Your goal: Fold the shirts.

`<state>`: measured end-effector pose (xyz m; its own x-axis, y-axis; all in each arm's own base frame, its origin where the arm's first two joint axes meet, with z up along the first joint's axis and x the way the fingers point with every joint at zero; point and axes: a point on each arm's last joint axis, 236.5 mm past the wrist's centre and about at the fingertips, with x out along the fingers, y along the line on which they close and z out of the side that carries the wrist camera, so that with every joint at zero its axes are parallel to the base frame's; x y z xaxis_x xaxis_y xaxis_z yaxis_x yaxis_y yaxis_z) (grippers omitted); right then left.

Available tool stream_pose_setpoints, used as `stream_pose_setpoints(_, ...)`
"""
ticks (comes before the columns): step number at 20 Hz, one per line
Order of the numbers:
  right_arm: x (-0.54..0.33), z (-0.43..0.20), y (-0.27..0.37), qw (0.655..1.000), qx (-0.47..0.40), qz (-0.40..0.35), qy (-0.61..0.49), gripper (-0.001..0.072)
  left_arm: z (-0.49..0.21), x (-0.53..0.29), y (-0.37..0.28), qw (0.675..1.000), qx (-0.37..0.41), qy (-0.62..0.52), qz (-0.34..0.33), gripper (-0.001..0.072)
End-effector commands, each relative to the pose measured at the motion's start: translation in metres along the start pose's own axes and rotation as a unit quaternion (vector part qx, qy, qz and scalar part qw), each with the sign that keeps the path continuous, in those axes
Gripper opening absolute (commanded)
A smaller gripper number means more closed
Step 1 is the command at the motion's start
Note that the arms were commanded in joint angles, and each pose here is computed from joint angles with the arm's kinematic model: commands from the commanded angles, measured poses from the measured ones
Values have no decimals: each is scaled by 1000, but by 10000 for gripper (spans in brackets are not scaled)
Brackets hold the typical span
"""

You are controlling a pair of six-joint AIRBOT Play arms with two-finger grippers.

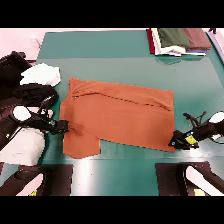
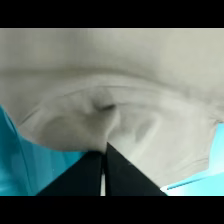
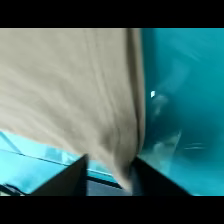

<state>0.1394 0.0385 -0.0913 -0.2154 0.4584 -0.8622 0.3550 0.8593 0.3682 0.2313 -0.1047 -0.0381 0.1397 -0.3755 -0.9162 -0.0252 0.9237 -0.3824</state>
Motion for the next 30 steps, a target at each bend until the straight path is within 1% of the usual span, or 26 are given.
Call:
stream_pose_setpoints(1, 8, 4, 8, 999, -36, -21, 7, 130, -10, -2, 2, 999, 24, 22, 5, 25)
stream_pose_setpoints(2, 3, 5, 13, 998, -57, -25, 0, 65, -15, -5, 1, 999, 30, 32, 4, 24)
stream_pose_setpoints(3, -7, 6, 18, 996, -79, -32, -14, 19, -16, -10, -2, 999, 34, 27, 3, 24)
stream_pose_setpoints(5, -32, 8, 15, 990, -111, -72, -44, 19, -18, -31, -2, 999, 39, -6, 14, 23)
stream_pose_setpoints(7, -56, 4, 10, 984, -124, -101, -73, 19, -43, -51, -1, 999, 43, 3, 25, 24)
stream_pose_setpoints(9, -75, -3, 6, 981, -120, -113, -99, 19, -72, -64, -9, 999, 37, 31, 12, 24)
stream_pose_setpoints(10, -84, -4, 3, 979, -117, -119, -116, 19, -79, -69, -17, 999, 35, 28, -2, 24)
stream_pose_setpoints(12, -99, -3, 2, 976, -104, -117, -153, 19, -71, -73, -22, 999, 32, -1, -11, 24)
stream_pose_setpoints(14, -112, 4, 3, 972, -98, -117, -176, 18, -50, -71, -23, 999, 33, -37, -12, 24)
stream_pose_setpoints(16, -120, 21, 13, 970, -114, -116, -182, 18, -12, -68, -24, 995, 49, -91, -13, 25)
stream_pose_setpoints(21, -136, 88, 50, 961, -167, -124, -185, 18, 85, -57, -21, 987, 43, -153, 5, 26)
stream_pose_setpoints(25, -144, 144, 67, 960, -176, -124, -181, 19, 140, -31, -18, 990, 64, -128, 17, 27)
stream_pose_setpoints(29, -143, 184, 91, 967, -166, -69, -181, 23, 182, -14, -16, 989, 60, -135, 21, 30)
stream_pose_setpoints(30, -143, 194, 98, 967, -164, -48, -188, 126, 190, -16, -17, 987, 61, -145, 21, 245)
